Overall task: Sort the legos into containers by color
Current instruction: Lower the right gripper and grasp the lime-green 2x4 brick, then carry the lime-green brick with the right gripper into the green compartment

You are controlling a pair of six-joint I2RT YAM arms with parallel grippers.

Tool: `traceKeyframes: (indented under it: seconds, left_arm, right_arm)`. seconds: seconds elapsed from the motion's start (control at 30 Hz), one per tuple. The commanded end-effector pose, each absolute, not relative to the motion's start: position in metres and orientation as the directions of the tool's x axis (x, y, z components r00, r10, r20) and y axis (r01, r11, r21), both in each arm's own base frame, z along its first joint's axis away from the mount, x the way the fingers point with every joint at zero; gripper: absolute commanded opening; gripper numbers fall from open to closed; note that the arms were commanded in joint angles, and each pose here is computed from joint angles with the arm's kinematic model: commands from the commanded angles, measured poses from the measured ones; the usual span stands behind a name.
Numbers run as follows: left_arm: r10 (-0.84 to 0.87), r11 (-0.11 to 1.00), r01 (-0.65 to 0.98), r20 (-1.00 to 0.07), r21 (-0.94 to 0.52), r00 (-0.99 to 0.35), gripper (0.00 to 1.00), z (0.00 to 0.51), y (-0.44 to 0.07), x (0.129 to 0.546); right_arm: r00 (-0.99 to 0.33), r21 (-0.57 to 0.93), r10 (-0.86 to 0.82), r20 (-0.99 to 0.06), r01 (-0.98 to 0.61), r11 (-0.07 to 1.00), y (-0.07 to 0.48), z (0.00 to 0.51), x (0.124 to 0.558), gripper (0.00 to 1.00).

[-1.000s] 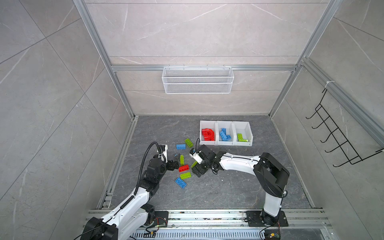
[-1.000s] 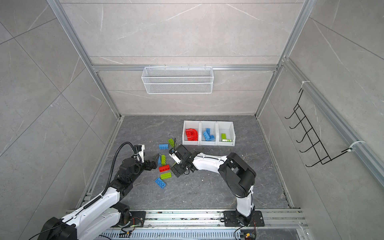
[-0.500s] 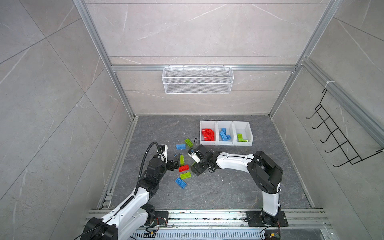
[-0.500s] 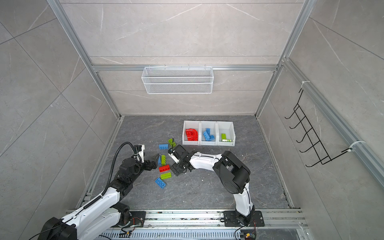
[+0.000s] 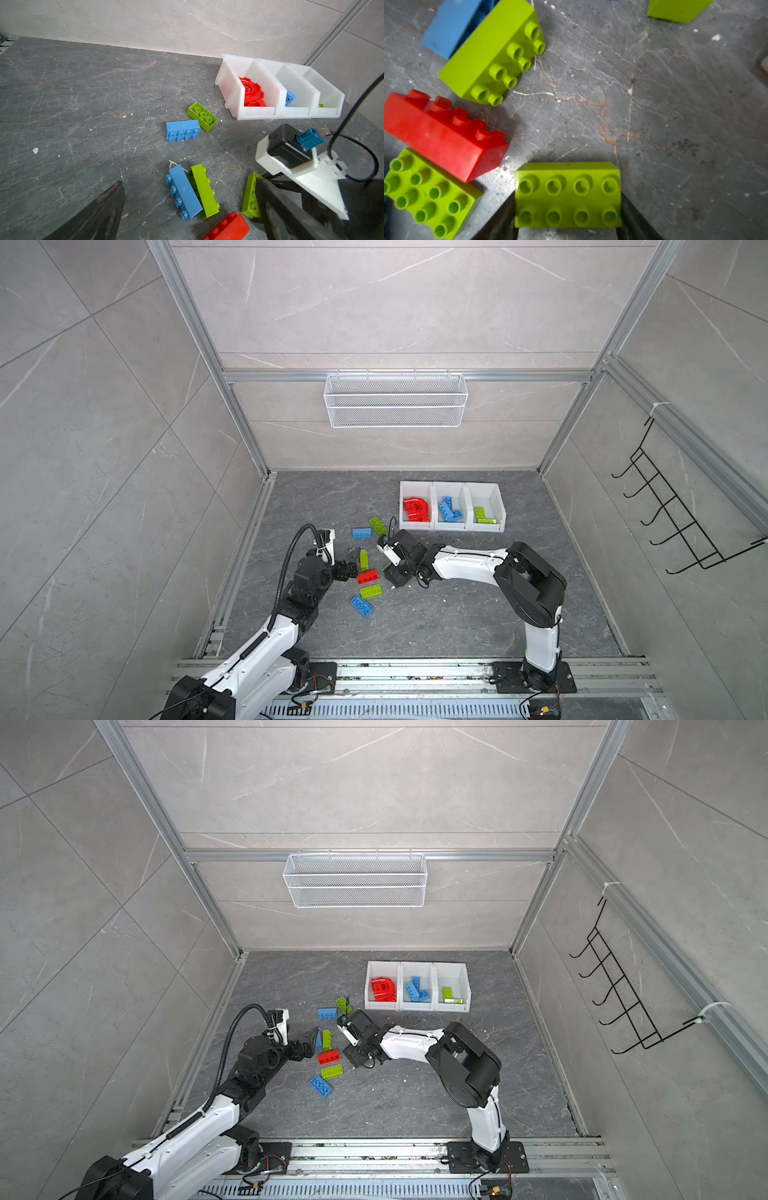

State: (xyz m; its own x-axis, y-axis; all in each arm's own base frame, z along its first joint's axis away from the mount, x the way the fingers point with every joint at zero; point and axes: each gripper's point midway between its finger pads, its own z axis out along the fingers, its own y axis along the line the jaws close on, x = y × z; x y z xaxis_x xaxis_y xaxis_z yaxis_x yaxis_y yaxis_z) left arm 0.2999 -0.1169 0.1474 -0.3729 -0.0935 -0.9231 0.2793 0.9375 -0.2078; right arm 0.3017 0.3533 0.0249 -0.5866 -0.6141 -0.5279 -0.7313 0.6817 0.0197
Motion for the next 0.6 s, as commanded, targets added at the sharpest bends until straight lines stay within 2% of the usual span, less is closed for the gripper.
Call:
traceKeyframes:
  seconds: [0.0,0.2,0.3,0.57]
  left_arm:
    - [-0.117,0.929,0.306,-0.949,-0.209,-0.293,1.0,0.179,-0.121,0.308]
    - [-0.117,0.93,0.304,-0.949,-0.208,-0.291,1.0,0.18,-0.12,0.306]
    - [-0.116,0.931,0.301,-0.949,-0.206,-0.292,1.0,0.179,-0.119,0.307]
    - [-0.117,0.93,0.303,-0.949,-0.207,-0.292,1.0,0.179,-0.119,0.306]
  right_arm:
    - [-0.598,0.055,-0.536,-0.596,-0.697,0.715,0.348,0.055,0.312,0.51]
    - [-0.658,0.17,-0.368,-0.657,-0.605,0.778,0.311,0.095,0.34,0.43]
    - [-0.713,0.251,-0.273,-0.645,-0.536,0.806,0.285,0.11,0.358,0.42]
    - [-0.749,0.264,-0.13,-0.65,-0.383,0.885,0.226,0.139,0.392,0.4]
